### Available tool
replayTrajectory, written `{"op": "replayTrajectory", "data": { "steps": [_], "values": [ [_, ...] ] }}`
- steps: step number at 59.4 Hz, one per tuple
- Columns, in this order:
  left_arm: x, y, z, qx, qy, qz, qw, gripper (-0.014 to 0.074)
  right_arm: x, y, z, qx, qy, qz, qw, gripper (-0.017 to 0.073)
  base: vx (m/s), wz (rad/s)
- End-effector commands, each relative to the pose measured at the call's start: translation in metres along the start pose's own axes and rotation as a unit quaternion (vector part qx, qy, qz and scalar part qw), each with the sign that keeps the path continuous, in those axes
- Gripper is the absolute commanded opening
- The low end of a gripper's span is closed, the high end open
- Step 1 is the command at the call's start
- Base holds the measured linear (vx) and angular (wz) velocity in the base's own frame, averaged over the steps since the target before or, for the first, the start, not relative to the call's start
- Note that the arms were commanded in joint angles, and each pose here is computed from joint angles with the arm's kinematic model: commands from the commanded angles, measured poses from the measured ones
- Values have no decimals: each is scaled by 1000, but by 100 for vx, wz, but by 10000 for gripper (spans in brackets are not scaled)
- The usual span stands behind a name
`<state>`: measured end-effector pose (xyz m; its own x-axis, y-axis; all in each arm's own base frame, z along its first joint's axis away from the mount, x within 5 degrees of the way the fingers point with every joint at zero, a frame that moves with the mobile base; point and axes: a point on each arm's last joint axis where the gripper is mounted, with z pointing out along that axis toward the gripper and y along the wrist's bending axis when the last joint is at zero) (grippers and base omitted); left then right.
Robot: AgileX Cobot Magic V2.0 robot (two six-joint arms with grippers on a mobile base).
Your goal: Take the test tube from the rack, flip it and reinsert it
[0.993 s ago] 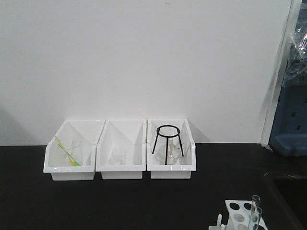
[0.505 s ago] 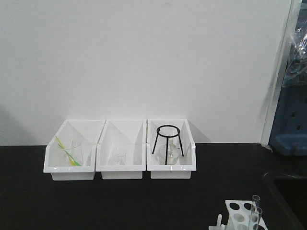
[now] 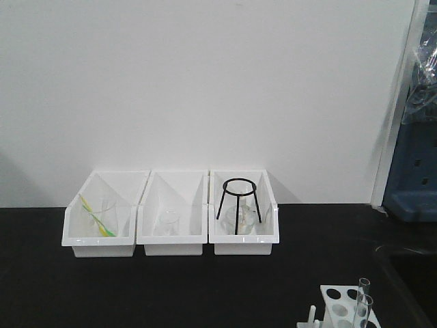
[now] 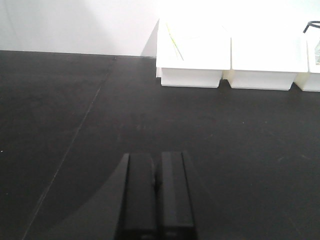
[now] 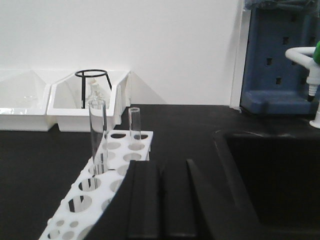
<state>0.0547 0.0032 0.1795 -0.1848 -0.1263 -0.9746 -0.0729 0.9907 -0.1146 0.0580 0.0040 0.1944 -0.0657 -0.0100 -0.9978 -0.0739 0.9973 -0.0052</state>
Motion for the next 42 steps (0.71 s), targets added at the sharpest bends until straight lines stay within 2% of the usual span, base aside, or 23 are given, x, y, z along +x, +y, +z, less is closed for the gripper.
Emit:
{"op": "replayTrajectory", "data": {
  "steps": [1, 42],
  "values": [
    [-7, -1, -1, 10, -46, -2, 999, -6, -3, 0, -2, 0, -32, -12, 999, -11, 0, 0],
    [-7, -2, -1, 10, -47, -2, 999, -6, -3, 0, -2, -1, -39, -6, 999, -8, 0, 0]
  ]
}}
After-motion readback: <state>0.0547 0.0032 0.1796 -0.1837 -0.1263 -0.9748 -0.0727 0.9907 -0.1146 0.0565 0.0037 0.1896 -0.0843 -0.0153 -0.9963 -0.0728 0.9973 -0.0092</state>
